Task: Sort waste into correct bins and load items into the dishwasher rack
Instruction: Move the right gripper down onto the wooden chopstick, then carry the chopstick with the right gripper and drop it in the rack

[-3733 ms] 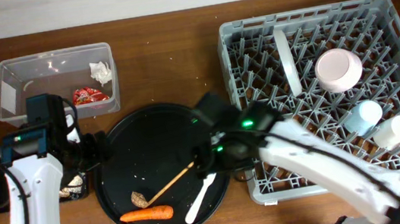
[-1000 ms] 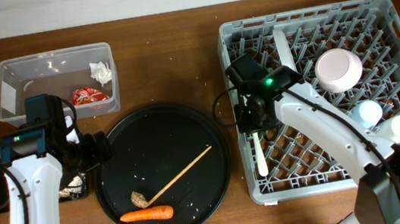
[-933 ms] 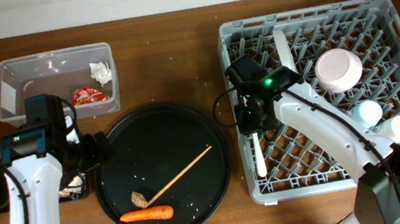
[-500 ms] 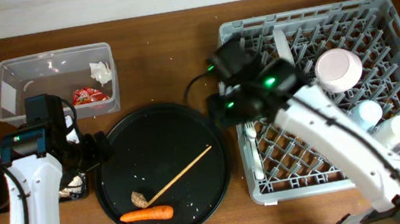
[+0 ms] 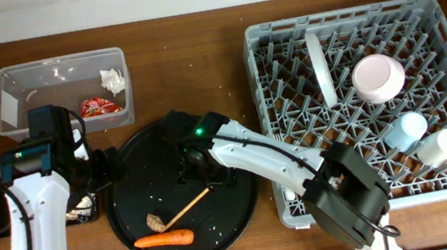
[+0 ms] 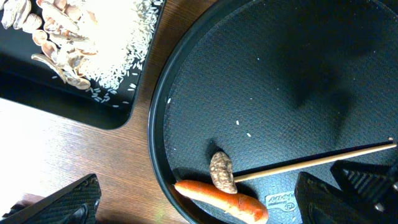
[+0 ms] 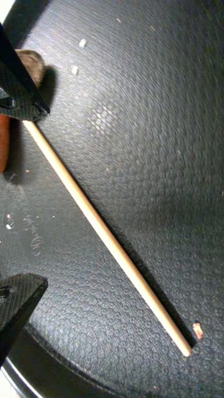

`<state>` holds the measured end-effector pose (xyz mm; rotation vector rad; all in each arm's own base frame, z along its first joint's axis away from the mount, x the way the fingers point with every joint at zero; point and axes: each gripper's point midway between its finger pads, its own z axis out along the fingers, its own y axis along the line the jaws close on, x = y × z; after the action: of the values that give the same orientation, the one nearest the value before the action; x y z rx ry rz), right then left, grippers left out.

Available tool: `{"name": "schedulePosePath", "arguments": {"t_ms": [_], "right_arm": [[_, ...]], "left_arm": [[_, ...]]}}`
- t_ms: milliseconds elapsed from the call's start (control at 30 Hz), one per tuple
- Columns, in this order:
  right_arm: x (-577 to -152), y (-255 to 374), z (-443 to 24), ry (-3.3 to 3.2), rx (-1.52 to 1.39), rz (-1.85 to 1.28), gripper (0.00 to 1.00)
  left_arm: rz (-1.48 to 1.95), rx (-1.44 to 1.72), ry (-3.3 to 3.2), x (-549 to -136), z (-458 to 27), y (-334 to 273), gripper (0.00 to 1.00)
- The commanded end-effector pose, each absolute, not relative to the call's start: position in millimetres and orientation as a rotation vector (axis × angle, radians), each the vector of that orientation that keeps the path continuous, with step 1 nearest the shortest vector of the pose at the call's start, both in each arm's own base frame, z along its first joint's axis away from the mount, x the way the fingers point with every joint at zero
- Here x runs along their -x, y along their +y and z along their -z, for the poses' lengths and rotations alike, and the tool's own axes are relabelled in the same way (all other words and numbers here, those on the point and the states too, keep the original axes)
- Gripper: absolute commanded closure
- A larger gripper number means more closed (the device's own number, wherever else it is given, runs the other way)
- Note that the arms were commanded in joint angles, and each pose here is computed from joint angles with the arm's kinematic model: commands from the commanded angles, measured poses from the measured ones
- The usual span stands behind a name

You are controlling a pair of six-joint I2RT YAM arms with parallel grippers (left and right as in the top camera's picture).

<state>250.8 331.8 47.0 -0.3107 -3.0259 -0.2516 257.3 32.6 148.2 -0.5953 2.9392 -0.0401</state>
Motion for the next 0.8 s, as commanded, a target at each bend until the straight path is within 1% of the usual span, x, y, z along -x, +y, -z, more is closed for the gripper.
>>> {"name": "schedulePosePath", "arguments": {"t_ms": [0, 200, 267, 300, 367, 433, 500, 533, 600, 633, 733, 767], "right_arm": [[-247.3, 326.9, -30.7, -2.982, 0.457, 0.170, 0.18], [-241.3, 321.6, 0.2, -2.970, 0.477, 0.053, 0.18], [-243.4, 317.3, 8.9, -2.982, 0.480, 0.009, 0.22], [-242.8, 316.8, 11.3, -2.978, 0.480, 0.002, 0.27], [-241.8, 317.0, 11.7, -2.977, 0.477, -0.002, 0.44], [-241.6, 316.5, 11.8, -2.976, 0.478, -0.005, 0.55], [-241.6, 316.6, 11.8, -2.976, 0.478, -0.004, 0.70], [-241.6, 316.6, 11.8, -2.976, 0.478, -0.004, 0.73], [-243.6, 318.7, 11.8, -2.982, 0.478, 0.011, 0.73], [-244.6, 318.6, 11.8, -2.983, 0.481, 0.014, 0.79], [-253.7, 313.1, 11.4, -2.994, 0.507, 0.011, 0.82], [-257.9, 310.6, 10.7, -2.992, 0.523, 0.015, 0.85]], "left_arm": [[0.031, 0.622, 2.933, -258.6, -148.2, 35.2, 0.01], [0.031, 0.622, 2.933, -258.5, -148.2, 35.2, 0.01], [0.031, 0.622, 2.933, -258.5, -148.2, 35.2, 0.01], [0.031, 0.622, 2.933, -258.5, -148.2, 35.2, 0.01], [0.031, 0.622, 2.933, -258.4, -148.0, 35.1, 0.01], [0.031, 0.622, 2.933, -258.5, -148.2, 35.2, 0.01], [0.031, 0.622, 2.933, -258.4, -148.0, 35.2, 0.01], [0.031, 0.622, 2.933, -258.5, -148.2, 35.2, 0.01], [0.031, 0.622, 2.933, -258.4, -148.0, 35.2, 0.01], [0.031, 0.622, 2.933, -258.5, -148.2, 35.2, 0.01], [0.031, 0.622, 2.933, -258.5, -148.2, 35.2, 0.01], [0.031, 0.622, 2.933, -258.4, -148.0, 35.2, 0.01]]}}
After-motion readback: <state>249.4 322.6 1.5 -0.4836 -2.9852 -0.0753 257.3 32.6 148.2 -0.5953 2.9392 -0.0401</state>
